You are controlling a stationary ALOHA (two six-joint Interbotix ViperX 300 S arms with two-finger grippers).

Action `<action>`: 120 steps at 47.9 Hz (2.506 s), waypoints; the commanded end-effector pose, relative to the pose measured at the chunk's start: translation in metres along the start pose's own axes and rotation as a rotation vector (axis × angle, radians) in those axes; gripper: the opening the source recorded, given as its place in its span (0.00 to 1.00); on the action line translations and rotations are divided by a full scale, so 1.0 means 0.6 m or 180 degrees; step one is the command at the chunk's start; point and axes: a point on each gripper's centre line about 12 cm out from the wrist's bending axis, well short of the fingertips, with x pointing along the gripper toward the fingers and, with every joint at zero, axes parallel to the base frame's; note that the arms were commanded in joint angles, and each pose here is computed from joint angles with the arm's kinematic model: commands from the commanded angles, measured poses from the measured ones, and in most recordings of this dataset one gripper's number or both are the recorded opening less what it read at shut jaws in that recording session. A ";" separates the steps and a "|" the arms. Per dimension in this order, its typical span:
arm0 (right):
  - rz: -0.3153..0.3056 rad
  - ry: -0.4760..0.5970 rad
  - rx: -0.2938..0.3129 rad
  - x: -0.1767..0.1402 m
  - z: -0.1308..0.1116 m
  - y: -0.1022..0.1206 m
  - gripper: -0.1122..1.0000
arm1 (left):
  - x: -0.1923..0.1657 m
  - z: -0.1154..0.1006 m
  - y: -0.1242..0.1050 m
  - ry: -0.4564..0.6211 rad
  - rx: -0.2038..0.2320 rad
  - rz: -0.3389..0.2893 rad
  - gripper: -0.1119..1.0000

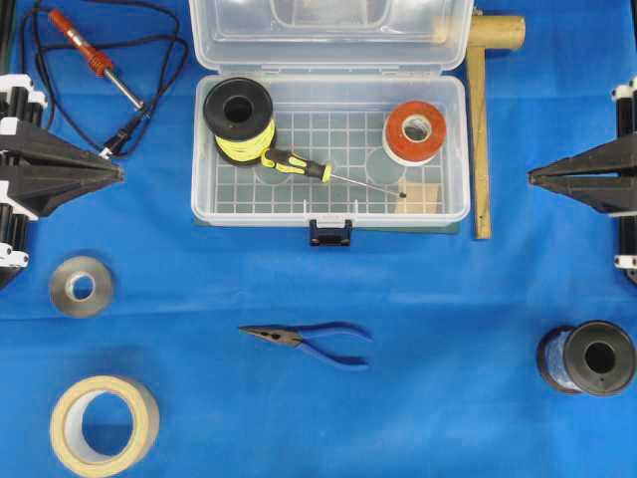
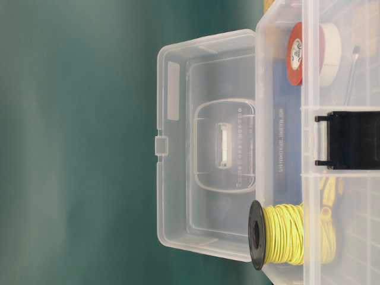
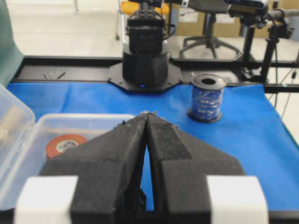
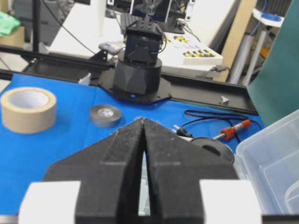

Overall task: Pick the screwdriver from the toolbox among several items.
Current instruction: 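Move the right gripper over the yellow-black screwdriver in the toolbox, then lower the right gripper and close it on the screwdriver handle, then lift the screwdriver out of the toolbox and carry it toward the pliers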

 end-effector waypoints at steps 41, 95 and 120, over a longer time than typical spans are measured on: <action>-0.0816 0.2432 0.0579 0.310 -0.061 -0.147 0.61 | 0.005 0.008 -0.002 -0.0019 -0.0067 -0.0008 0.10; -0.0848 0.3476 0.0664 0.407 -0.307 -0.179 0.33 | 0.005 0.008 0.000 -0.0019 -0.0086 0.0007 0.10; -0.0740 0.3011 0.0707 0.360 -0.069 -0.121 0.33 | 0.004 0.008 0.002 -0.0025 -0.0098 0.0031 0.10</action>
